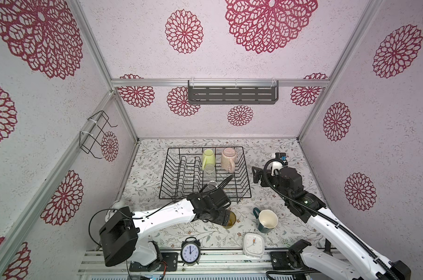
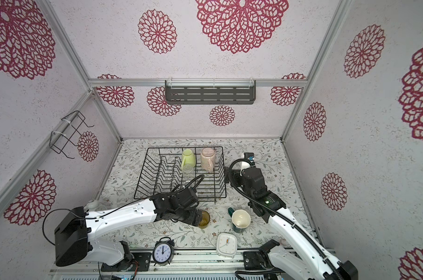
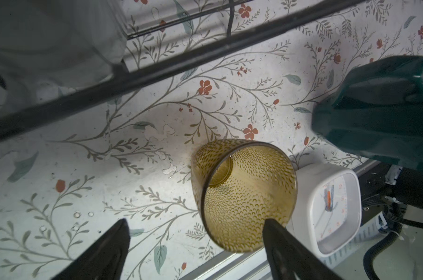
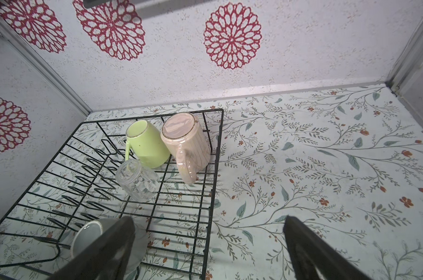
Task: Load cups into a dish rack
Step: Pick up the cup from the bottom-center of the table.
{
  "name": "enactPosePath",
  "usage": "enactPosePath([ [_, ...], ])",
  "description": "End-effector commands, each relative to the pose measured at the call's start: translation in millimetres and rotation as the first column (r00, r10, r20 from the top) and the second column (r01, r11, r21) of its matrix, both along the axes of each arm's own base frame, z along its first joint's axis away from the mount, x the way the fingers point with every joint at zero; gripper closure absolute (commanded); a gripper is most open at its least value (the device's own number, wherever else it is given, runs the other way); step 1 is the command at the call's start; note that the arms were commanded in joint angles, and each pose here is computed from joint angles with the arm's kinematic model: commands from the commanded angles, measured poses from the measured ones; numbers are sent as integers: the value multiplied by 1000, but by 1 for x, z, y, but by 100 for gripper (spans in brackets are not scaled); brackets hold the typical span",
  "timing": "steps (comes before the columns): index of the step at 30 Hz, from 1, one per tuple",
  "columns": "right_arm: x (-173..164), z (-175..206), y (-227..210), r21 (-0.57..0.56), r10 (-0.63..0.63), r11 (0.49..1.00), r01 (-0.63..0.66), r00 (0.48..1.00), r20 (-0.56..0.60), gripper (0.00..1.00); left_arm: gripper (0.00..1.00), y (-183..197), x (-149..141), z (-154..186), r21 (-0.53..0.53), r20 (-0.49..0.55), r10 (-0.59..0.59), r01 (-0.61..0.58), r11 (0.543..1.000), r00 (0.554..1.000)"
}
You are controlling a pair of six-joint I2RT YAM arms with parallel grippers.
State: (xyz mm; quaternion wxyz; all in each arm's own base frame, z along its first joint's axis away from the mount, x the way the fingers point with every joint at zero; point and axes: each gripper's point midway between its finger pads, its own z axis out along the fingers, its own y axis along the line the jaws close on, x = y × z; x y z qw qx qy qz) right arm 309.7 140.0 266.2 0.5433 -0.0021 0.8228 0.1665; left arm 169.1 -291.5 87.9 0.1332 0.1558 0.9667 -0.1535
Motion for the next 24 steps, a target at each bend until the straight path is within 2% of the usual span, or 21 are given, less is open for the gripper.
enactPosePath([
  [1,-1,23,2,64,12,998,-16,998,54,1,25,-8,7,2,-1,24,58,-57,998,998],
  [2,-2,24,3,65,15,998,-18,998,54,1,35,-8,7,-1,11,18,56,-56,998,998],
  [5,-4,25,2,65,19,998,-22,998,56,1,49,-13,3,-4,14,-3,30,-30,999,1000],
  [9,-8,27,2,53,37,998,-40,997,68,1,62,-13,4,-5,27,3,24,-24,999,1000],
  [13,-10,25,9,32,87,996,-89,994,67,1,64,-8,6,-10,61,8,37,-38,997,999],
  [16,-13,25,14,33,121,992,-123,990,75,1,82,-11,7,-14,61,-3,46,-45,997,999],
  [22,-13,23,10,47,97,994,-101,992,76,1,78,-19,1,-24,56,-51,34,-31,998,998],
  [24,-12,20,11,43,98,994,-100,994,55,1,83,-19,0,-26,60,-60,33,-30,998,998],
])
